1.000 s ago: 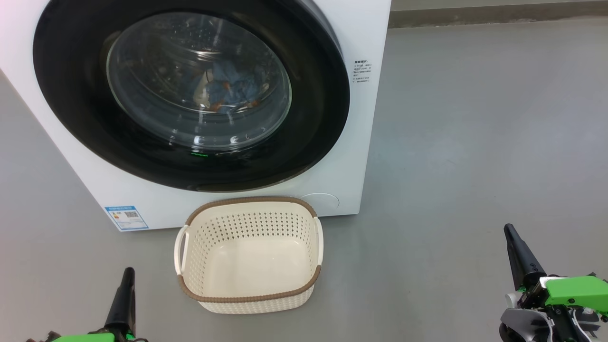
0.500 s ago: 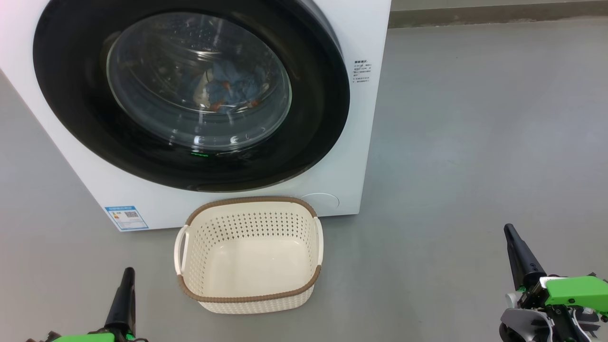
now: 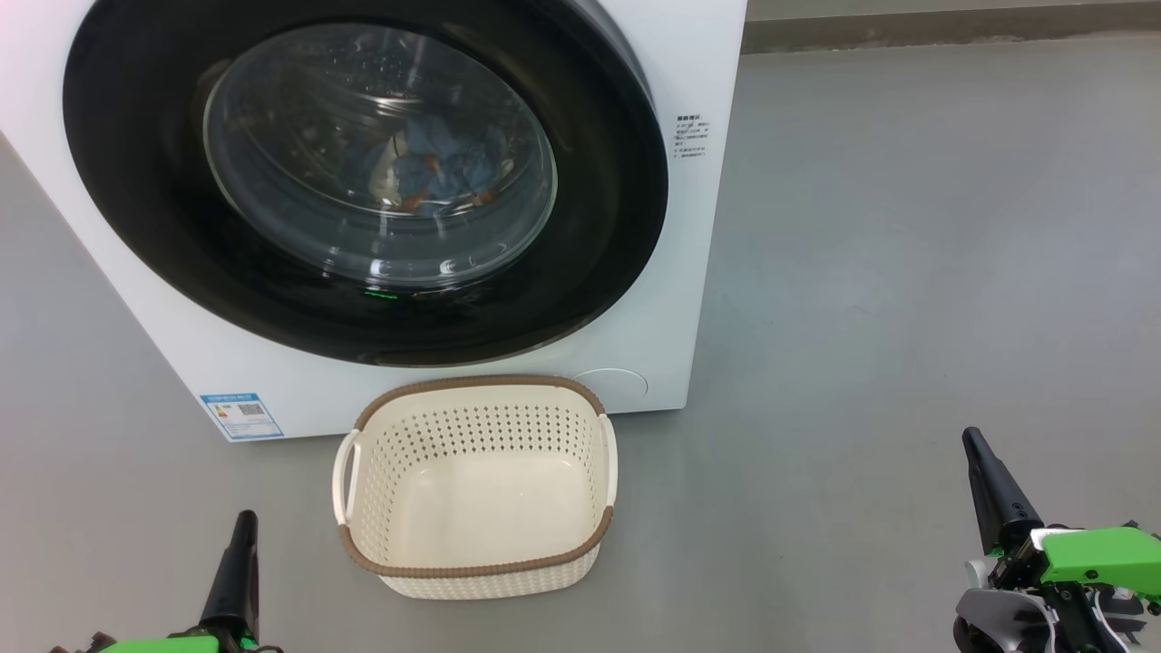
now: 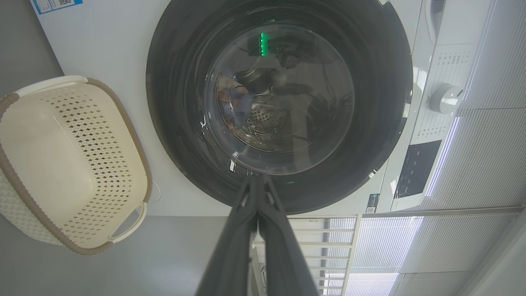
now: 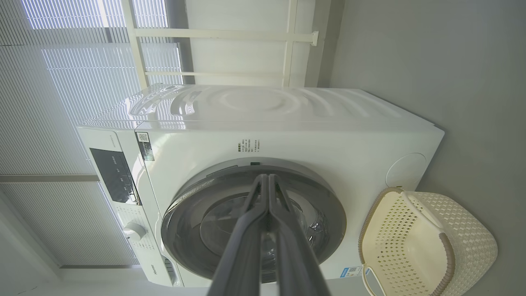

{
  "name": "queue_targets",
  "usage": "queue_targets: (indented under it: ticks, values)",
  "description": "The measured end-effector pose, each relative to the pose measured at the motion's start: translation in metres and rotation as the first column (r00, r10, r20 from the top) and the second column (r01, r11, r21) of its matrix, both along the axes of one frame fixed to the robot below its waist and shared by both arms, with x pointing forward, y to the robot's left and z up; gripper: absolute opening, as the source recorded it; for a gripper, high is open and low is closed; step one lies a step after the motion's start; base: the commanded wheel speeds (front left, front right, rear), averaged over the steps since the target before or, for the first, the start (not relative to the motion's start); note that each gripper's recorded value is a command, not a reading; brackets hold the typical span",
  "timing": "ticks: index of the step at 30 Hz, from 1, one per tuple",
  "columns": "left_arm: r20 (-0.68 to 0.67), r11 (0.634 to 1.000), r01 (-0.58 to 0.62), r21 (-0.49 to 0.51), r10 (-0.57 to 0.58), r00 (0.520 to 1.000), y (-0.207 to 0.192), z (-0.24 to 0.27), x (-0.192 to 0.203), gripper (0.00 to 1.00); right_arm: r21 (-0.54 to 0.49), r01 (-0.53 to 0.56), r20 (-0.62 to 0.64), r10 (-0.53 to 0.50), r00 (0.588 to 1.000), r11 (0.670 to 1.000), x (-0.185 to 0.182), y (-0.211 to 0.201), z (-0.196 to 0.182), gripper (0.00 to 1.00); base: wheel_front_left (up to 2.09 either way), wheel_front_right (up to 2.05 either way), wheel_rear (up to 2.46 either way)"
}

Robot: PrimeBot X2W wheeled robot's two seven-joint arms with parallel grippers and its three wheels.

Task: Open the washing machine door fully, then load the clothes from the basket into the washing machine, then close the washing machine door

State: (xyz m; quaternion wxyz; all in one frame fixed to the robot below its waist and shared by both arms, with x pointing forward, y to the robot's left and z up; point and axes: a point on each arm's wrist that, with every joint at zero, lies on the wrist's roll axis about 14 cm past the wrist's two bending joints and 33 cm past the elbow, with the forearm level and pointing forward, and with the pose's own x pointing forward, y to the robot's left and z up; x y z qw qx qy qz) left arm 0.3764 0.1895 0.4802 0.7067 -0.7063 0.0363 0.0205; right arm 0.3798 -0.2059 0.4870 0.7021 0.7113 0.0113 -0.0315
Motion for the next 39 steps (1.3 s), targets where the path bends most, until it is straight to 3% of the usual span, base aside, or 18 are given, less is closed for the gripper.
queue_targets:
  ticks: [39]
  values:
    - [0.000,1.000,0.000,0.000,0.000,1.000,0.0000,0.0000,0.0000,0.00,0.001,-0.003,-0.001,0.003,1.000,1.000,0.0000,0.0005,-0.0002,0.00,0.00,0.00,0.00]
